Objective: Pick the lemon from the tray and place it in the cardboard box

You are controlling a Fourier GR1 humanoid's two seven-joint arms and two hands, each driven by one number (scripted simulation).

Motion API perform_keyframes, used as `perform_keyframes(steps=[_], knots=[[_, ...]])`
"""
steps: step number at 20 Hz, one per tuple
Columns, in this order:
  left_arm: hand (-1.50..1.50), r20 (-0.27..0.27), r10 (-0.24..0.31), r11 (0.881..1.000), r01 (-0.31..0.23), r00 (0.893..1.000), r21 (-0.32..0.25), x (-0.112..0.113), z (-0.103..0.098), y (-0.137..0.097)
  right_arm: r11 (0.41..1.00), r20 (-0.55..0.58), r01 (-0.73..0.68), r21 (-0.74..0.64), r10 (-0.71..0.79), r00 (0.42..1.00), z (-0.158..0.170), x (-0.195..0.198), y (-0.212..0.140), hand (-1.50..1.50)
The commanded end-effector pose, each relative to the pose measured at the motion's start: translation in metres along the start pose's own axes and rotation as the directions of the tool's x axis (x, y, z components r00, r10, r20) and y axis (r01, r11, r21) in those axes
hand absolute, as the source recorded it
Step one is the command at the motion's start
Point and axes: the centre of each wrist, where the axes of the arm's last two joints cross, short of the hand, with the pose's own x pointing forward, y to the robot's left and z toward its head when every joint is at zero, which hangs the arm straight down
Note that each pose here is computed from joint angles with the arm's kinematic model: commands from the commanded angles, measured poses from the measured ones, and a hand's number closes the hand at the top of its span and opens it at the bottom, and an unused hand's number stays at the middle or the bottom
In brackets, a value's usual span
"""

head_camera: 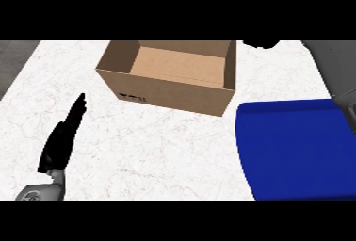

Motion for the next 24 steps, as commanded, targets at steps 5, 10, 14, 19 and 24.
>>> perform_keyframes(steps=[5, 10, 14, 19, 24], knots=[[0.00, -0.016, 0.023, 1.000, -0.023, 1.000, 0.003, 0.003, 0.012, -0.004, 0.993, 0.028, 0.049, 0.106, -0.052, 0.998, -0.071, 0.043, 0.032, 1.50], [0.00, 0.005, -0.012, 1.000, 0.012, 1.000, -0.025, 0.013, 0.003, 0.008, 0.987, 0.011, 0.032, 0.157, -0.034, 0.999, -0.094, 0.055, 0.067, 1.50], [0.00, -0.007, 0.008, 1.000, -0.008, 1.000, -0.020, 0.003, 0.011, 0.001, 0.974, -0.037, 0.034, 0.224, -0.027, 0.999, -0.102, 0.056, 0.104, 1.50], [0.00, 0.012, 0.006, 0.999, -0.006, 1.000, -0.037, 0.012, -0.002, -0.002, 0.963, -0.100, -0.017, 0.268, 0.045, 0.994, -0.112, 0.064, 0.151, 1.50], [0.00, 0.025, 0.000, 1.000, 0.001, 1.000, -0.031, 0.014, -0.005, -0.027, 0.962, -0.183, 0.070, 0.263, -0.022, 0.983, -0.111, 0.062, 0.154, -1.50]])
